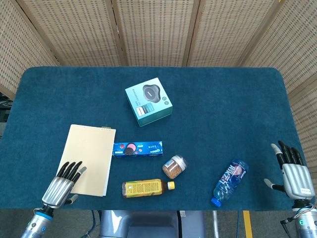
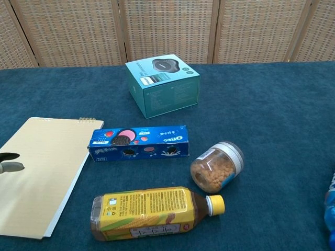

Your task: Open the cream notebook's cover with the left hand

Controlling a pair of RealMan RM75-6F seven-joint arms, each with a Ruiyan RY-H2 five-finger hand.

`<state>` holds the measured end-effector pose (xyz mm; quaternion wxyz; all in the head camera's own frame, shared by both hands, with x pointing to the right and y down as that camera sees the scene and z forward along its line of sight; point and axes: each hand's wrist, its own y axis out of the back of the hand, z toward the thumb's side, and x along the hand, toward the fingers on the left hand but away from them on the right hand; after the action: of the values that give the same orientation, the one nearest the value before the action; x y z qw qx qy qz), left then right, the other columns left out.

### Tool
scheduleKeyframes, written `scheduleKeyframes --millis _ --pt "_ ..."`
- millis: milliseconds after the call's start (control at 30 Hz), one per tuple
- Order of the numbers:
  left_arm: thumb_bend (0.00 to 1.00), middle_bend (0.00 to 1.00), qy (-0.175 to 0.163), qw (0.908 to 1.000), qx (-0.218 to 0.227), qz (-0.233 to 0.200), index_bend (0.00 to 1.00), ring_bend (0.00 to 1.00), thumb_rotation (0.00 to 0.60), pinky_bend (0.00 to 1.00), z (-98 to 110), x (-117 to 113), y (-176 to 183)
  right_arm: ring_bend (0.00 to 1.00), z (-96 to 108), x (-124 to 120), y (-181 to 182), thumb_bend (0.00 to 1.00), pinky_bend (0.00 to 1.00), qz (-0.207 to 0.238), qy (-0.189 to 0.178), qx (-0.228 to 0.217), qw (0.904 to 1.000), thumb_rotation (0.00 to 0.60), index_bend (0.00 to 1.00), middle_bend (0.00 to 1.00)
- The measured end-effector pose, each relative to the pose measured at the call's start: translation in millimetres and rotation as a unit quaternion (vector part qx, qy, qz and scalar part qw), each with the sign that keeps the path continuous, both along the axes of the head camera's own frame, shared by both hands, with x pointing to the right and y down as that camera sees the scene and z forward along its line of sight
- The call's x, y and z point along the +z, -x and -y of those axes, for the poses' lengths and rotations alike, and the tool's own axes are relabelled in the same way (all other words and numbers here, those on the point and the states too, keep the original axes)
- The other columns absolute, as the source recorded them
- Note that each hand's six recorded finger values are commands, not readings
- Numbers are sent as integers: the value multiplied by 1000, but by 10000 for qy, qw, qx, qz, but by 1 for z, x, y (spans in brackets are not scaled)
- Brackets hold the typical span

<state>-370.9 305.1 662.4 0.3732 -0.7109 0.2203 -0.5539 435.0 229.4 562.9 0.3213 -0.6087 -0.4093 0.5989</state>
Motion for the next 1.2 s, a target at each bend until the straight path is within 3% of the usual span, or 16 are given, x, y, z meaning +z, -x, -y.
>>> scheduleKeyframes --millis 1200 --pt "306 0 -42 9999 -1 126 0 0 600 0 3 13 0 0 0 -1 0 53 0 79 -1 48 10000 600 32 0"
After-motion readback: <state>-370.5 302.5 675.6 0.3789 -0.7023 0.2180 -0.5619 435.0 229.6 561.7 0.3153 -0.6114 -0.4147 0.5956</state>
